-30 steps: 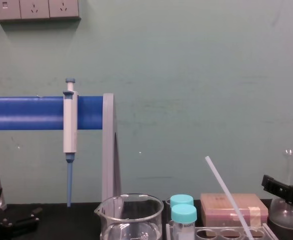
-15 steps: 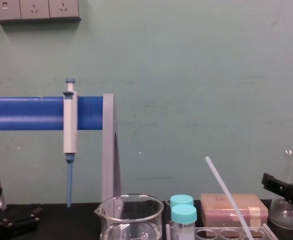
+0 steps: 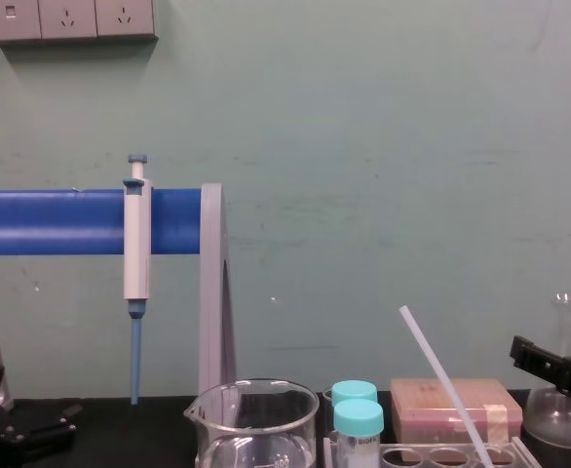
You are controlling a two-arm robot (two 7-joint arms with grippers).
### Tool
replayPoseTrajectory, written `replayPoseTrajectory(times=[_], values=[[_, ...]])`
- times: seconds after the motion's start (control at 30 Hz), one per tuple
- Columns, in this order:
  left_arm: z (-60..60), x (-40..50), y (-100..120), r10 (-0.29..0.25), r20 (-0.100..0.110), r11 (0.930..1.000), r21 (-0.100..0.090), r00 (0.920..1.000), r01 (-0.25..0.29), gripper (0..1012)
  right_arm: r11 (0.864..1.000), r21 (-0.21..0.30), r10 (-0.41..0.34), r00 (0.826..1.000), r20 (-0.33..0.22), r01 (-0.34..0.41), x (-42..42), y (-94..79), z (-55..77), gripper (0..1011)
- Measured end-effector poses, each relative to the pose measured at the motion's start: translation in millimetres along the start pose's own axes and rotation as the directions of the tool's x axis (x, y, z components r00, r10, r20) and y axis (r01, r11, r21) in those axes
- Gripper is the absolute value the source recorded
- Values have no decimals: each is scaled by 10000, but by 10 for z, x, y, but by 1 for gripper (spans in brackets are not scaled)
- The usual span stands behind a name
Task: Pick up the stirring rod with one hand, then place it down.
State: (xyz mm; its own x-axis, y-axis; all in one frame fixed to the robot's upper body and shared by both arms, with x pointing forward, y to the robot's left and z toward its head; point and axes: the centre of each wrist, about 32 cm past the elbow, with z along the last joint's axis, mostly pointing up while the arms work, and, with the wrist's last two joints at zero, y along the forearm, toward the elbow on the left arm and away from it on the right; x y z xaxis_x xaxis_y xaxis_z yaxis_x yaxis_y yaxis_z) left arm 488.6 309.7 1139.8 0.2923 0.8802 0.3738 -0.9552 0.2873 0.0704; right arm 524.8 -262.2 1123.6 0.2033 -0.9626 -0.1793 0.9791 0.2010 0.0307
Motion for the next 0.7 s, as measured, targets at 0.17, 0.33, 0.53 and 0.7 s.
replayPoseTrajectory(times=[0.17,0.33,0.53,0.7], values=[[0,0,0,0,0,10000,0,10000,0,1000,10000,7,-4,10000,5,4,0,0,0,1000],[0,0,0,0,0,10000,0,10000,0,1000,10000,13,-5,10000,9,5,0,0,0,1000],[0,0,0,0,0,10000,0,10000,0,1000,10000,13,-5,10000,13,5,0,0,1,1000],[0,0,0,0,0,10000,0,10000,0,1000,10000,13,-5,10000,13,5,0,0,1,1000]])
